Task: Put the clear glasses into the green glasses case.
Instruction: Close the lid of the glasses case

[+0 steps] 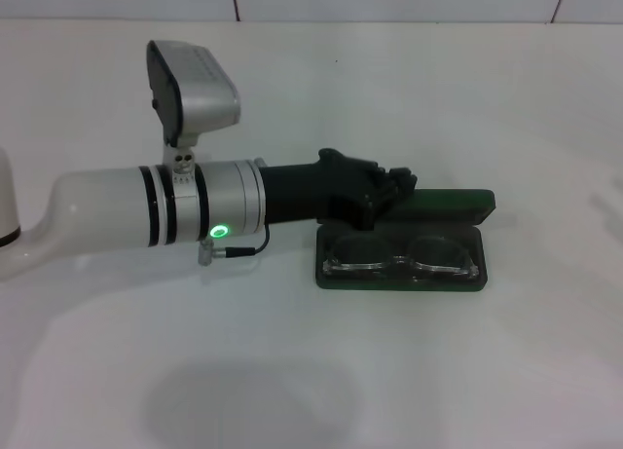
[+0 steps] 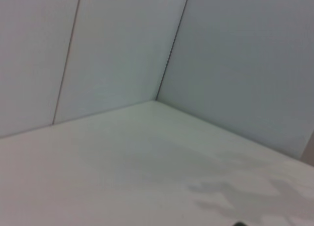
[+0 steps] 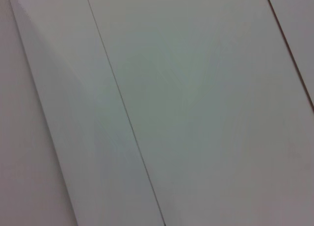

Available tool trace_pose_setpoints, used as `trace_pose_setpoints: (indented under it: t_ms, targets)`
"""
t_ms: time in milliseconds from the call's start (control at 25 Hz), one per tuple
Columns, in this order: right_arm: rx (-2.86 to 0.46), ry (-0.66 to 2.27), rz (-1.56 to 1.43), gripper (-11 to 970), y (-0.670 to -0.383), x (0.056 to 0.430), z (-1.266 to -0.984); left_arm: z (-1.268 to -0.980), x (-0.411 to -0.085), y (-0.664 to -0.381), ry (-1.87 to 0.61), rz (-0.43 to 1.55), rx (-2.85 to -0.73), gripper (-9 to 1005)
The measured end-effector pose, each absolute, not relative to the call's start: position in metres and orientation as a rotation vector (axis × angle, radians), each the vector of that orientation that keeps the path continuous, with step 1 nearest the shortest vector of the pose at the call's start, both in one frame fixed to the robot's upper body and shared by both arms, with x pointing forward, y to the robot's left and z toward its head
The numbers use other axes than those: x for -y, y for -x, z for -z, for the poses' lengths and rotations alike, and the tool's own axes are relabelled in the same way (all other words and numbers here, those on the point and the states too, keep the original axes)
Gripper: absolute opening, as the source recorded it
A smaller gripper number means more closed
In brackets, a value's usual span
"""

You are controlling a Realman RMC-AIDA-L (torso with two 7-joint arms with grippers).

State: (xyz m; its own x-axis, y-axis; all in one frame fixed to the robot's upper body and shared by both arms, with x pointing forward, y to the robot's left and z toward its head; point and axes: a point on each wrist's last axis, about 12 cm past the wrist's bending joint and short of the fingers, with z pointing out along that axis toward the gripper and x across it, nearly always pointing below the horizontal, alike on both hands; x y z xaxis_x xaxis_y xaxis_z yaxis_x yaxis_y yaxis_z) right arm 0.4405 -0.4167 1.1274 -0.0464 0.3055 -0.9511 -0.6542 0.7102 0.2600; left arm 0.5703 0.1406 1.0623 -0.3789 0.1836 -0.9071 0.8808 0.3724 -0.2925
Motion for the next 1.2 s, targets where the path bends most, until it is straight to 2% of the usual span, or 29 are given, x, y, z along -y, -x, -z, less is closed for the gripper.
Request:
trace_pose_setpoints:
  t_ms: [1200]
  targets:
    - [-1.405, 0.32, -0.818, 394, -0.443, 0.413, -1.128, -1.048, -0.14, -0.55, -1.065, 1.098, -1.846, 127]
